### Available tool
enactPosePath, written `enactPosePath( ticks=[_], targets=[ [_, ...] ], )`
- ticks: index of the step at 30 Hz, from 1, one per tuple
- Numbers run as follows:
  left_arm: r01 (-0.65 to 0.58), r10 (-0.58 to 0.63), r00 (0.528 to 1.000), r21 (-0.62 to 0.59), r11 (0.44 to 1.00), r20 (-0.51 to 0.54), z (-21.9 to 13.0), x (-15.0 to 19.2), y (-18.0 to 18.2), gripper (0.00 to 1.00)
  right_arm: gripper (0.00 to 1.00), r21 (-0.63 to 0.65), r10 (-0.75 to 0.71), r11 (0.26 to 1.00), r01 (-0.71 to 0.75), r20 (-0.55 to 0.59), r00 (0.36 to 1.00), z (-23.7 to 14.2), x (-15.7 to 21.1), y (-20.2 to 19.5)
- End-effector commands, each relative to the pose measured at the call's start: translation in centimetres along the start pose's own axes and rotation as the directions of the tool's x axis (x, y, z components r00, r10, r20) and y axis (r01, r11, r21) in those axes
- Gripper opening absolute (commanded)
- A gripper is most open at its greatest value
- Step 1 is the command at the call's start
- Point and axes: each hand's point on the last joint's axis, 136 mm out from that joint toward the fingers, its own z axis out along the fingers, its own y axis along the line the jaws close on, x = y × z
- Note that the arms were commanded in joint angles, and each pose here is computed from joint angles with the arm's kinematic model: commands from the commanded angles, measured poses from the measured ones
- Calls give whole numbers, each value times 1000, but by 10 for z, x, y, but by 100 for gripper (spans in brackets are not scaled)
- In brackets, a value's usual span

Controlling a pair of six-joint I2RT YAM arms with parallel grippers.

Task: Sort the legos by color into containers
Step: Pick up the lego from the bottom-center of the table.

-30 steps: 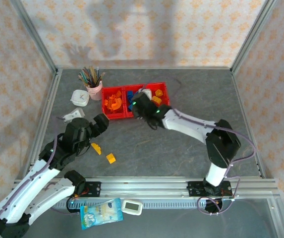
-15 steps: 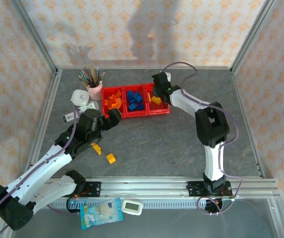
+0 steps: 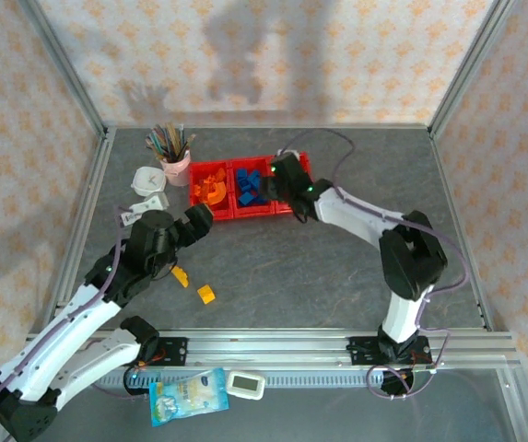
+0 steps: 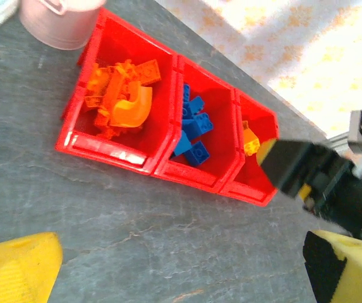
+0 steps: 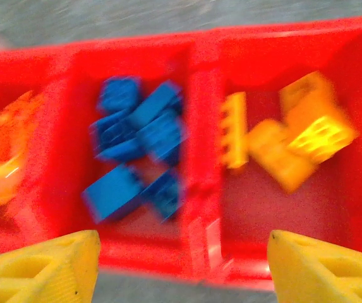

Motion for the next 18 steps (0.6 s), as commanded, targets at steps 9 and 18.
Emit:
enactPosePath(
  ticks=[9,18],
  targets=[
    [70,-54,995,-203,977,82,-50,-4,70,99,78,-286,-218,937,202,-22,976,-64,118,136],
    [114,-94,991,-230,966,96,-62,-1,85,99,87,-371,-321,887,276,-64,945,-70,190,194]
  ],
)
